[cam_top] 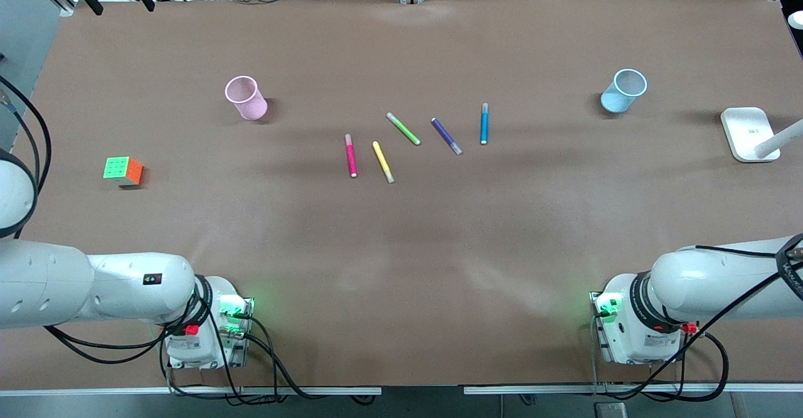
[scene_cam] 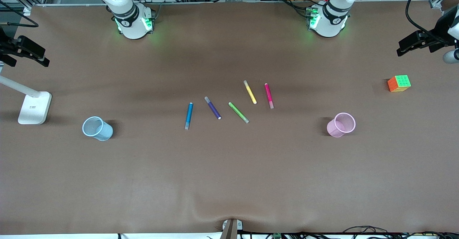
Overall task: Place pink and blue markers in matching cups
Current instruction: 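Move the left gripper toward the pink marker beside the pink cup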
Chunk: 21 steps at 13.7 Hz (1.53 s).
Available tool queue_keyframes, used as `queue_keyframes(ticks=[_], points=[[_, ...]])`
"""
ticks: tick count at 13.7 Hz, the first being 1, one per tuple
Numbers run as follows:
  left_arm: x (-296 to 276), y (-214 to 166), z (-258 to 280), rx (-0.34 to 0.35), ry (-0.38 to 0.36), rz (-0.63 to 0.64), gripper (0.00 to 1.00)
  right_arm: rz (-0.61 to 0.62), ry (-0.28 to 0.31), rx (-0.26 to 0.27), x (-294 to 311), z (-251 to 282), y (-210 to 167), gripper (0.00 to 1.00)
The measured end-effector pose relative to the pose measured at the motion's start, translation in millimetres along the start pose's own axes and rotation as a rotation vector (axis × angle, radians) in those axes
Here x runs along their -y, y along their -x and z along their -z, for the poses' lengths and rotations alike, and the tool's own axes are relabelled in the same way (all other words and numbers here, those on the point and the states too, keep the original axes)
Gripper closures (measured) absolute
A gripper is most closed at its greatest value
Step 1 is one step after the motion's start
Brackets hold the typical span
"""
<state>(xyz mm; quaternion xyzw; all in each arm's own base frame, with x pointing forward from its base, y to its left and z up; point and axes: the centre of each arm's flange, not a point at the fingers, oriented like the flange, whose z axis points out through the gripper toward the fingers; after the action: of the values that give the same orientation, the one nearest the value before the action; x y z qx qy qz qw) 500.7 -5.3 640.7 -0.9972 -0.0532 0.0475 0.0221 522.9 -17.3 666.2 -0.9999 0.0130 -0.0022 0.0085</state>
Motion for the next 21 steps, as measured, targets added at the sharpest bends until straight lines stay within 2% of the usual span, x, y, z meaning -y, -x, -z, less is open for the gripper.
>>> queue_keyframes(ticks=[6,8,14,18,21], points=[[-1.2,-7.1,-5.7,0.010,0.000,-0.001,0.00,0.000,-0.001,-0.006,0.2,1.7,-0.3,0.00],[-11.8,-14.5,-13.8,0.031,0.027,-0.018,0.00,0.000,-0.001,-0.025,0.3,3.3,-2.4,0.00],[-83.0,-39.5,-72.6,0.164,0.084,-0.113,0.00,0.001,0.000,-0.039,0.4,4.5,-4.0,0.00],[-106.6,-47.2,-95.4,0.219,0.099,-0.078,0.00,0.001,0.000,-0.038,0.4,4.4,-3.9,0.00],[-124.8,-51.7,-114.1,0.271,0.138,-0.072,0.00,0.001,0.000,-0.039,0.4,4.5,-4.0,0.00]])
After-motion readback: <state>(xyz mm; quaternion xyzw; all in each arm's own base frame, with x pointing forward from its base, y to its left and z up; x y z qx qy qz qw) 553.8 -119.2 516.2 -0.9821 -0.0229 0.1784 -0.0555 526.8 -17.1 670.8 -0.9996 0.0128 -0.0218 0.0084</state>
